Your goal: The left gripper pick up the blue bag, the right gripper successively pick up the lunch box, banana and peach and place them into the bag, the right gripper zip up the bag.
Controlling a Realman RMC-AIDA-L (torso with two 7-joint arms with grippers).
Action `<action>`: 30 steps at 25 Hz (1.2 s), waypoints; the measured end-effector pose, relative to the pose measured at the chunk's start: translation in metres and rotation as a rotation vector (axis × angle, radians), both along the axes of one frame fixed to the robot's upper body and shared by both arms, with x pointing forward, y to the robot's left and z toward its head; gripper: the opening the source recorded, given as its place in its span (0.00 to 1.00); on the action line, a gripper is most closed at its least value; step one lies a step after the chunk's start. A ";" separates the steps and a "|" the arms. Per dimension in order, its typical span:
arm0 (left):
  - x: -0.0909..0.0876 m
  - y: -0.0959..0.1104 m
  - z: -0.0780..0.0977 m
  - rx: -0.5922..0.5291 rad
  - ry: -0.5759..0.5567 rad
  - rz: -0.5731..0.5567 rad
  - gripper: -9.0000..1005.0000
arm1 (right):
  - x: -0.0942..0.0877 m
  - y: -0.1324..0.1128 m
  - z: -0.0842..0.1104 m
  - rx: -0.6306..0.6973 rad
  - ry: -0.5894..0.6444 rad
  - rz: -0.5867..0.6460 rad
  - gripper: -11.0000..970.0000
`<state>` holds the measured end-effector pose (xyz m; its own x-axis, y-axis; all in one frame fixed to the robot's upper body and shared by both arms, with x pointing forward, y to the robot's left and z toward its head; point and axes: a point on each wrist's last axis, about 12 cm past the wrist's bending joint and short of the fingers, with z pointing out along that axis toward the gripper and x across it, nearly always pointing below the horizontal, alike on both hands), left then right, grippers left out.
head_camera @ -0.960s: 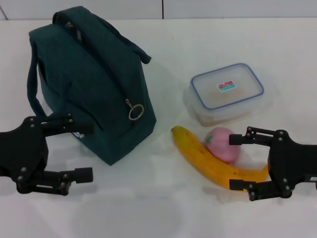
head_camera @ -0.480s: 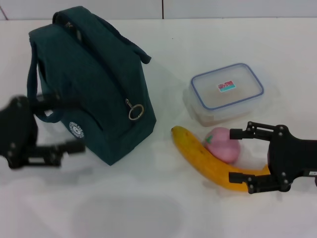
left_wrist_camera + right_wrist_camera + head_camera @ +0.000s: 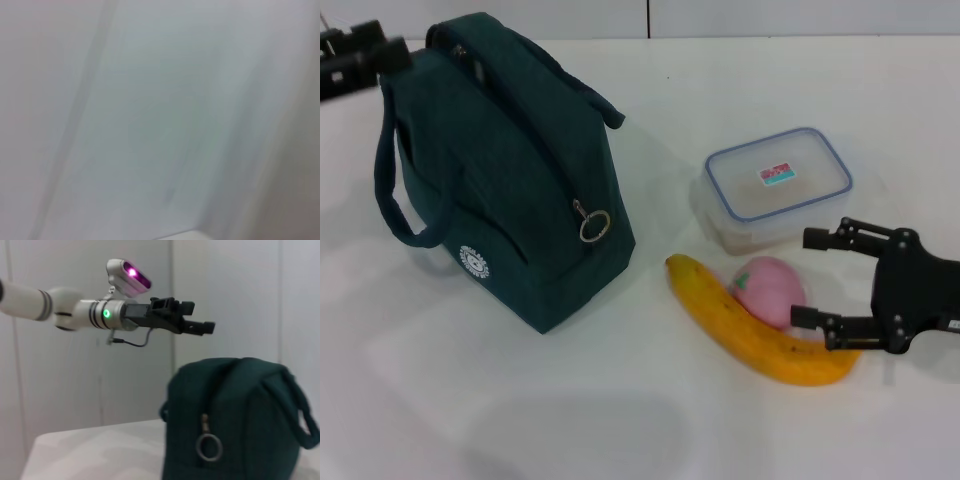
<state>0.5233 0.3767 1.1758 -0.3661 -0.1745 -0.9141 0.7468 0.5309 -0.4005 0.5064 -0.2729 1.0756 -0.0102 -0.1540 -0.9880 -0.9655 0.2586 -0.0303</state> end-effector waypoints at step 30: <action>0.043 -0.049 0.041 0.234 0.737 0.094 0.80 | 0.001 -0.022 -0.004 0.031 -0.055 -0.166 0.87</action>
<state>0.5662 0.3276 1.2166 -0.8866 -0.0676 -0.4576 0.2789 0.7109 -0.6456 0.5074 -0.2946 1.0717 0.0215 -0.1237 -0.9921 -0.9067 0.4156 -0.0715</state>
